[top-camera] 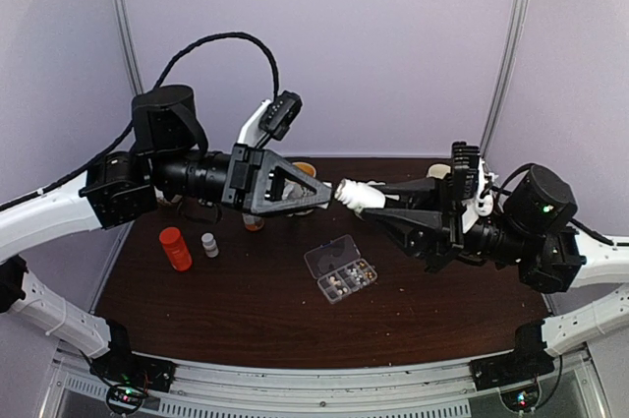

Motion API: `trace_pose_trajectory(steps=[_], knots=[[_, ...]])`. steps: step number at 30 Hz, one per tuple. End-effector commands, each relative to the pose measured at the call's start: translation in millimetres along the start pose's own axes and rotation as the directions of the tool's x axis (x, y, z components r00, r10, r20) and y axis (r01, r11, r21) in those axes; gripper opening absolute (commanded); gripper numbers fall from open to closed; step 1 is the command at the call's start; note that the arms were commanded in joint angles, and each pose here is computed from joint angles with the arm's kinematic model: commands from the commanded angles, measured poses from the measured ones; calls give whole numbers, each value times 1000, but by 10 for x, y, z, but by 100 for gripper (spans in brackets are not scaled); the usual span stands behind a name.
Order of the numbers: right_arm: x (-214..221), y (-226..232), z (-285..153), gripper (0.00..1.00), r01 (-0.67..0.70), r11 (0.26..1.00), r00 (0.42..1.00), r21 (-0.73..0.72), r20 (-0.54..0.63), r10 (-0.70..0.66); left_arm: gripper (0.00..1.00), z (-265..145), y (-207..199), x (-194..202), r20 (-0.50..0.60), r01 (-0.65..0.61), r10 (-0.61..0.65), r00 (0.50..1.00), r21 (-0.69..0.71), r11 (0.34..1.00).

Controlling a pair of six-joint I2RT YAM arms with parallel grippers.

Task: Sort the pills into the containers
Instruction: Close the lid of the pill bottle.

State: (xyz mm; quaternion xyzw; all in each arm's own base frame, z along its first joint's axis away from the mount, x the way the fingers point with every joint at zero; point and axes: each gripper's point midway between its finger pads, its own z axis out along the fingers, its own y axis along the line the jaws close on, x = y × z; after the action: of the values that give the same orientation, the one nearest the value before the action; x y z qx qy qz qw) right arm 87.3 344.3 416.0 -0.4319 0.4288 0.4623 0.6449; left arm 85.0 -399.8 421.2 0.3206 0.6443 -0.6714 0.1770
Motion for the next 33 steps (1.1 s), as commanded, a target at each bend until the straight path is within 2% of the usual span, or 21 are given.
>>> trace_pose_trajectory(steps=[1, 10, 17, 22, 28, 33], knots=[[-68, -14, -40, 0, 0, 1000, 1000, 15, 24, -1, 0, -1, -32, -12, 12, -36, 36, 999, 10, 999], [1, 24, 78, 0, 2, 1000, 1000, -4, -12, -2, 0, 11, -143, -47, 25, -40, 38, 999, 69, 997], [151, 25, 161, 0, 24, 1000, 996, 13, -87, -22, 0, 10, -155, -41, 22, -43, 41, 999, 71, 997], [316, 6, 174, 0, 72, 996, 982, 44, -176, -63, 0, 26, 33, 52, -29, -27, 27, 999, -23, 999], [401, -2, 179, 0, 140, 989, 962, 52, -244, -123, 0, 35, 160, 140, -57, 10, -14, 998, -67, 998], [493, -14, 171, 0, 238, 970, 922, 54, -327, -208, 0, 40, 206, 181, -72, 29, -35, 997, -82, 996]])
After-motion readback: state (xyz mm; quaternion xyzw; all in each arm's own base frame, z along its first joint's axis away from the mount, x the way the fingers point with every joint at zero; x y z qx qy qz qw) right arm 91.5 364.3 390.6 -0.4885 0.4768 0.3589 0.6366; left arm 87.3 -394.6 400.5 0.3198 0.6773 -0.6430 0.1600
